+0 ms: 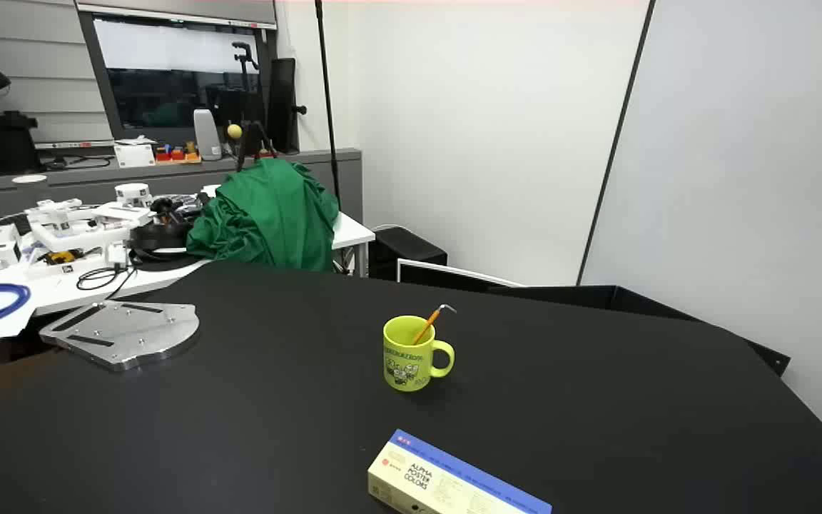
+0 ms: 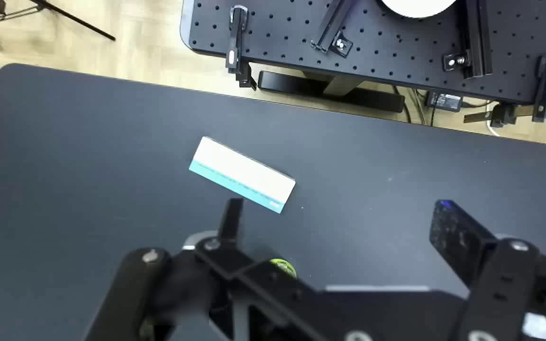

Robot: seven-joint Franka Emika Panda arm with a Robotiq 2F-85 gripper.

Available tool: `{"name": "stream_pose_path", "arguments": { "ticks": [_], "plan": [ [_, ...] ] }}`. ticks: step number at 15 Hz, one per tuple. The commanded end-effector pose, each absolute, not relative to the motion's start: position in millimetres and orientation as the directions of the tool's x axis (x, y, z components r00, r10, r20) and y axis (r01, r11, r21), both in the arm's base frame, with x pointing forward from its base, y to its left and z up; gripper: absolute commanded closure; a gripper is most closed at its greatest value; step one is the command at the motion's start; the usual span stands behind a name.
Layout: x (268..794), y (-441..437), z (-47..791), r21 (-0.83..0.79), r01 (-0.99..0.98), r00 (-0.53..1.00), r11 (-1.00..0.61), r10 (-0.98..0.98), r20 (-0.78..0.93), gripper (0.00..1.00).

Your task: Put the Allen key on the table

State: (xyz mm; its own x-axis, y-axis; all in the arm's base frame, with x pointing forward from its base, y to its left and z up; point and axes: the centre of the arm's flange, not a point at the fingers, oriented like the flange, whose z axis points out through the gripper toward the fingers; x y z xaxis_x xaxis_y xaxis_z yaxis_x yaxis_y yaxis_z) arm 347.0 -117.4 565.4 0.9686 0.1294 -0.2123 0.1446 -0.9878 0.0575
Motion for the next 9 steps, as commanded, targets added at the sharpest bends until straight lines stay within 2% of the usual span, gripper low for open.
{"name": "stream_pose_path", "arguments": {
  "ticks": [1,9],
  "plan": [
    [347.0,-117.4,565.5,0.058,0.145,0.969,-0.988,0.129,-0.211,0.0],
    [353.9,-120.4,565.7,0.054,0.152,0.967,-0.987,0.137,-0.215,0.0]
  ]
}}
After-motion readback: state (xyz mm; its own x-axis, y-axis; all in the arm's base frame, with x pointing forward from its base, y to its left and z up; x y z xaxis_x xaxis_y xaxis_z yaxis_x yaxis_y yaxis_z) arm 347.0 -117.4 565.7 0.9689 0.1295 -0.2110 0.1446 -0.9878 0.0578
